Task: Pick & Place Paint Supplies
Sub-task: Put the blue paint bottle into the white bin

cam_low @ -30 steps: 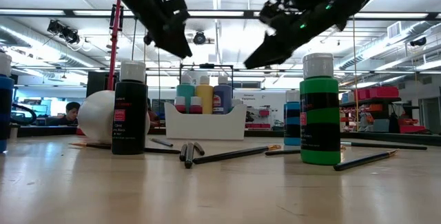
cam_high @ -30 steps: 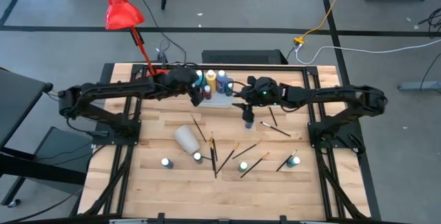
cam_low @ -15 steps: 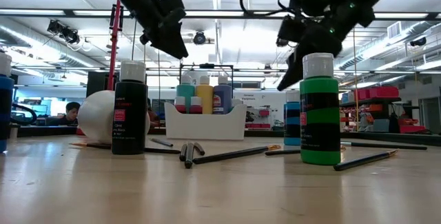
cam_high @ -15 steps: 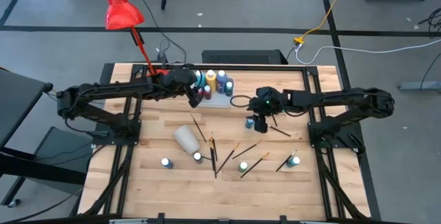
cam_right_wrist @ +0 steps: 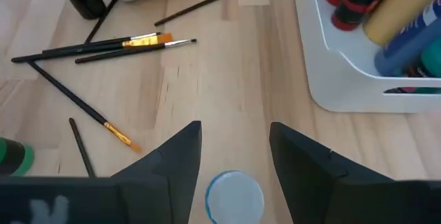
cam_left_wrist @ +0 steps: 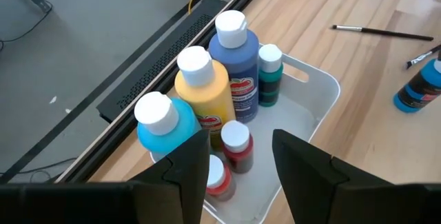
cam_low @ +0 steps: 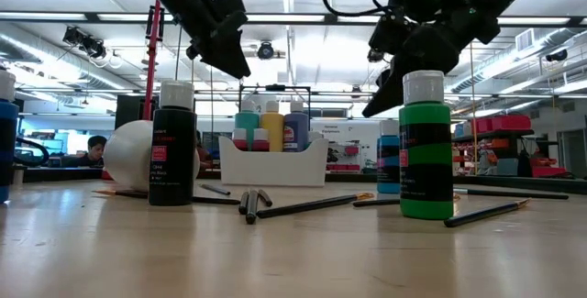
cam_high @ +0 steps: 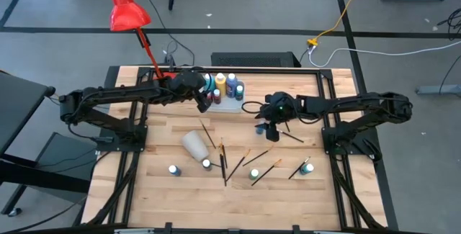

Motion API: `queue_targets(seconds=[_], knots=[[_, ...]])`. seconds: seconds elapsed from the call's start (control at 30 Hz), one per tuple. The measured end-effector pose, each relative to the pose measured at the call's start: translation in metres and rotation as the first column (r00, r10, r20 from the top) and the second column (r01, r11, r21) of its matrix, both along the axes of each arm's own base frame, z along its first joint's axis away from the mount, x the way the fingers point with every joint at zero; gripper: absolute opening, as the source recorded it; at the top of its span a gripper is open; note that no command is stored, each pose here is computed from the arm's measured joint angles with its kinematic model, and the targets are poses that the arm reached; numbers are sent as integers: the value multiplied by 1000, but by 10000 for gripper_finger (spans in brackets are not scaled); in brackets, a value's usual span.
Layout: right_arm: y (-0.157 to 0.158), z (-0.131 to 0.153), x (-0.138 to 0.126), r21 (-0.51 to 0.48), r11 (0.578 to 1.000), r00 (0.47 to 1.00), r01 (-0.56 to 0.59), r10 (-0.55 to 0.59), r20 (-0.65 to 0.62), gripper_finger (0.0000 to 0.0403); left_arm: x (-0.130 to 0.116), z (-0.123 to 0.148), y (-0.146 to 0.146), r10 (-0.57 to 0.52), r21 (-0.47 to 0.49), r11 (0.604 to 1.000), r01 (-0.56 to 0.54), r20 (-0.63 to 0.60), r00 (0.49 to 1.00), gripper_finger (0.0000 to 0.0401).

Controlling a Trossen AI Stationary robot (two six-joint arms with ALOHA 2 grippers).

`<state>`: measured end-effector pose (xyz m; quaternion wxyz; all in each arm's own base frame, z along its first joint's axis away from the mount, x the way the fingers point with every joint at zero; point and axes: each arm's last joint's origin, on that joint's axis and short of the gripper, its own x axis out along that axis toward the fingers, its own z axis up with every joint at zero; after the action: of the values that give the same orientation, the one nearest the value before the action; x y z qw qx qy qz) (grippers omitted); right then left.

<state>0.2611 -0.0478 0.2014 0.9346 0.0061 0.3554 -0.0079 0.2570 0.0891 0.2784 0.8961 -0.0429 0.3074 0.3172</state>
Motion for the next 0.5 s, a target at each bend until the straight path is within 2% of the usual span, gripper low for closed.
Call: queue_targets(seconds=[0.2,0.37,0.5], knots=[[1,-4,-4,21,1000,998,3,-2,-57,178,0,0,0,-14,15,1000,14,-14,1000,167],[0,-12,-8,-12,997,993,71,-72,-91,178,0,0,0,-14,15,1000,14,-13,1000,167],[1,-20,-13,-13,998,991,66,-67,-117,178,0,0,0,-14,15,1000,14,-13,1000,167]])
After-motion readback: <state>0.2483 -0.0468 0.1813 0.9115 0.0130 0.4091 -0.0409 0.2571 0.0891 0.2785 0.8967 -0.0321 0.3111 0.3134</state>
